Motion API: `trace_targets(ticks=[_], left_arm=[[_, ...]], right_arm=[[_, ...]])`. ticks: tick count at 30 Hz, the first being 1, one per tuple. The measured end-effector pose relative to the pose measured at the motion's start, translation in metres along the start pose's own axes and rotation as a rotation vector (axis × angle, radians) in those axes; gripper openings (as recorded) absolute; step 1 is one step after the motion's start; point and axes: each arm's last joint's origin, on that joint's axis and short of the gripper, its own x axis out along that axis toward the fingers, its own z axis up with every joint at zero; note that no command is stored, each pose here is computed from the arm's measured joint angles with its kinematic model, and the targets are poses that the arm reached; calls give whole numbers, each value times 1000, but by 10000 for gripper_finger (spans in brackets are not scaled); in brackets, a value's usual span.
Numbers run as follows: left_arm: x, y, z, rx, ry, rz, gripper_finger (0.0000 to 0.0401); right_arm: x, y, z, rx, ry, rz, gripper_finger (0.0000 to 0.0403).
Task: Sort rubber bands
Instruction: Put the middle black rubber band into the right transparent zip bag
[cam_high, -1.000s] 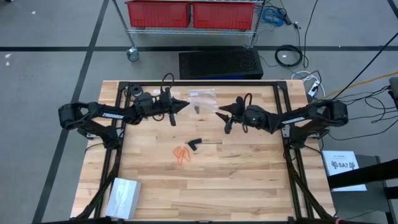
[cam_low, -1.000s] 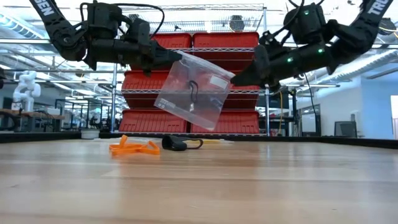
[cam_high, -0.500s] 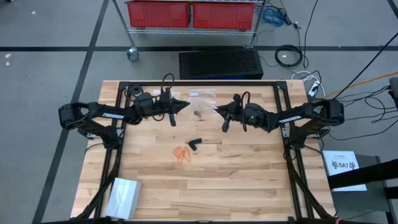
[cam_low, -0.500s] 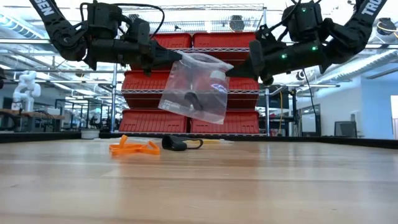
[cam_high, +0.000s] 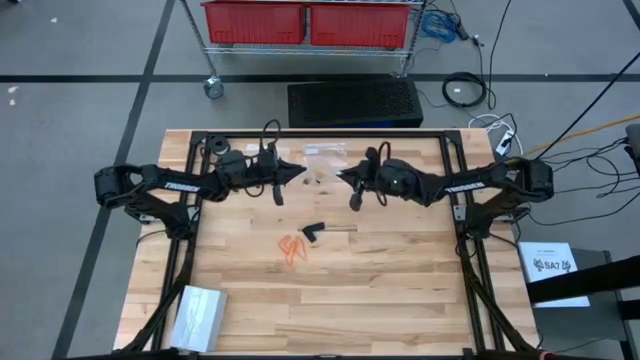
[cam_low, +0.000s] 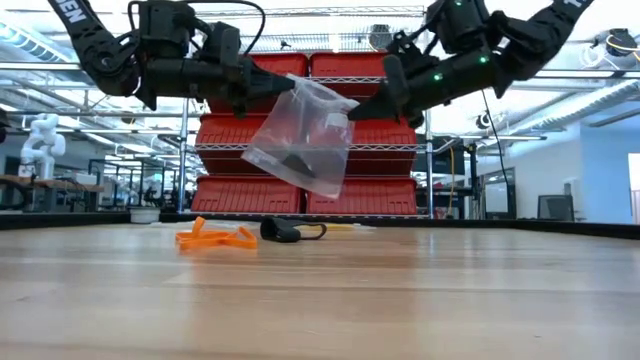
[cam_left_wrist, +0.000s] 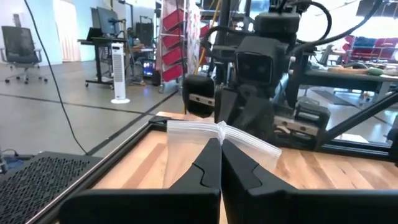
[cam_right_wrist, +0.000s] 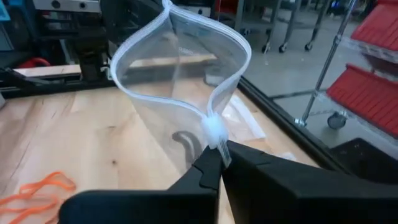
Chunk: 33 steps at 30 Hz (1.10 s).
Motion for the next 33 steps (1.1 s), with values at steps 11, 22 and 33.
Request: trace_targets(ticks=[11, 22, 33], left_arm=[[-4, 6, -5, 15, 24, 35, 0], [-17, 13, -2, 22, 5, 83, 0], [-19, 13, 3, 42, -15, 91, 0]], right_arm=[[-9, -1, 8, 66, 180, -38, 80], [-26, 36, 3, 127, 312, 169, 188], [18, 78, -60, 117, 372, 245, 194]])
